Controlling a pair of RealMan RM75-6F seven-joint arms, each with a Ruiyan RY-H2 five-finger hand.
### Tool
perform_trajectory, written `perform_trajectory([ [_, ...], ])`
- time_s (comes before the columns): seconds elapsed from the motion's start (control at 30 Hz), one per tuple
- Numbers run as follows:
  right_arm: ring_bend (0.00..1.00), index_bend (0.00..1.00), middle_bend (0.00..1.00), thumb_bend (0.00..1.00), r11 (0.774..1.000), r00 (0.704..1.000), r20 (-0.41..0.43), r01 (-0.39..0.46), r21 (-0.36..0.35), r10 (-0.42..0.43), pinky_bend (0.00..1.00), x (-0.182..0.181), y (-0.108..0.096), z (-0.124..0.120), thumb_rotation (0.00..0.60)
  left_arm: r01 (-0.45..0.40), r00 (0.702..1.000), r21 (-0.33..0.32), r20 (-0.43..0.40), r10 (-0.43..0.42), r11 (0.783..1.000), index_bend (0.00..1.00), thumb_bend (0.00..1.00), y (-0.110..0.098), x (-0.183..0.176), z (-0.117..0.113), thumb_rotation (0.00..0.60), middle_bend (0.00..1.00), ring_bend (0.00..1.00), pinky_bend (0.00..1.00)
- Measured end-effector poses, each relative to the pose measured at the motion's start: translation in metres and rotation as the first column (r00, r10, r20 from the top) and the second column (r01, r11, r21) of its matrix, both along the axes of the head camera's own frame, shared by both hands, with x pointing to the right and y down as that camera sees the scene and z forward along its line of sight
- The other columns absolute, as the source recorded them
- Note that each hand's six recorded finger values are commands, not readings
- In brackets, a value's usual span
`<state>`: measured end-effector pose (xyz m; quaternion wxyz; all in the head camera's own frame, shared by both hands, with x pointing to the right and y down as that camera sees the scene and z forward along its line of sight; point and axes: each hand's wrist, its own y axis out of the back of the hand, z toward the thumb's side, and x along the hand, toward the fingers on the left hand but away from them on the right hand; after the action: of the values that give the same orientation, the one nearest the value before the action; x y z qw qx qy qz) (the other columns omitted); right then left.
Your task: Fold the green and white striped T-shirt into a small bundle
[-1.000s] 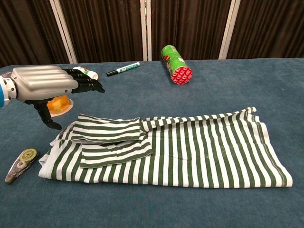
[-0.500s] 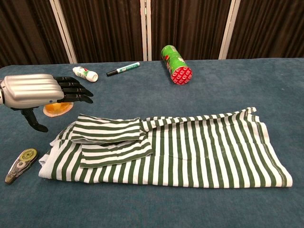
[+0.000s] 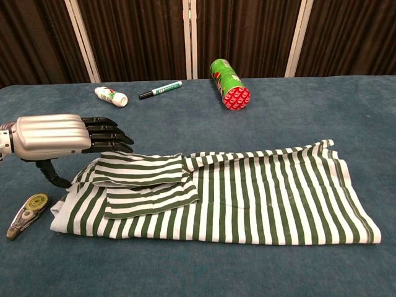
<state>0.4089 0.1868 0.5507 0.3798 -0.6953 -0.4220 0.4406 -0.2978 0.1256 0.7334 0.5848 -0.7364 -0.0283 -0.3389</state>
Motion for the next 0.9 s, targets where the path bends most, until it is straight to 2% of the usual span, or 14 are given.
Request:
perform_trajectory([
  [0.3, 0.0, 0.17, 0.0, 0.0, 1.0, 1.0, 0.003, -0.002, 0.003, 0.002, 0.0, 0.001, 0.0, -0.001, 0.6, -0.04, 0.999, 0.007, 0.013, 0.04, 0.999, 0.08, 0.1, 0.007, 0.006, 0.007, 0.6, 0.0, 0.0, 0.0],
  [0.53, 0.0, 0.17, 0.0, 0.0, 1.0, 1.0, 0.006, -0.003, 0.005, 0.003, 0.0, 0.001, 0.0, -0.002, 0.6, -0.06, 0.997, 0.019, 0.052, 0.059, 0.998, 0.07, 0.1, 0.006, 0.002, 0.012, 0.6, 0.0, 0.0, 0.0],
  [0.73, 0.0, 0.17, 0.0, 0.0, 1.0, 1.0, 0.007, -0.004, 0.009, 0.004, 0.0, 0.001, 0.0, -0.003, 0.6, -0.049, 0.998, 0.01, 0.049, 0.049, 0.999, 0.08, 0.1, 0.008, 0.006, 0.017, 0.6, 0.0, 0.0, 0.0],
  [0.9, 0.0, 0.17, 0.0, 0.0, 1.0, 1.0, 0.007, -0.004, 0.013, 0.004, 0.0, 0.001, 0.0, -0.004, 0.6, -0.048, 0.998, 0.001, 0.048, 0.048, 0.999, 0.15, 0.18, 0.011, 0.01, 0.02, 0.6, 0.0, 0.0, 0.0],
])
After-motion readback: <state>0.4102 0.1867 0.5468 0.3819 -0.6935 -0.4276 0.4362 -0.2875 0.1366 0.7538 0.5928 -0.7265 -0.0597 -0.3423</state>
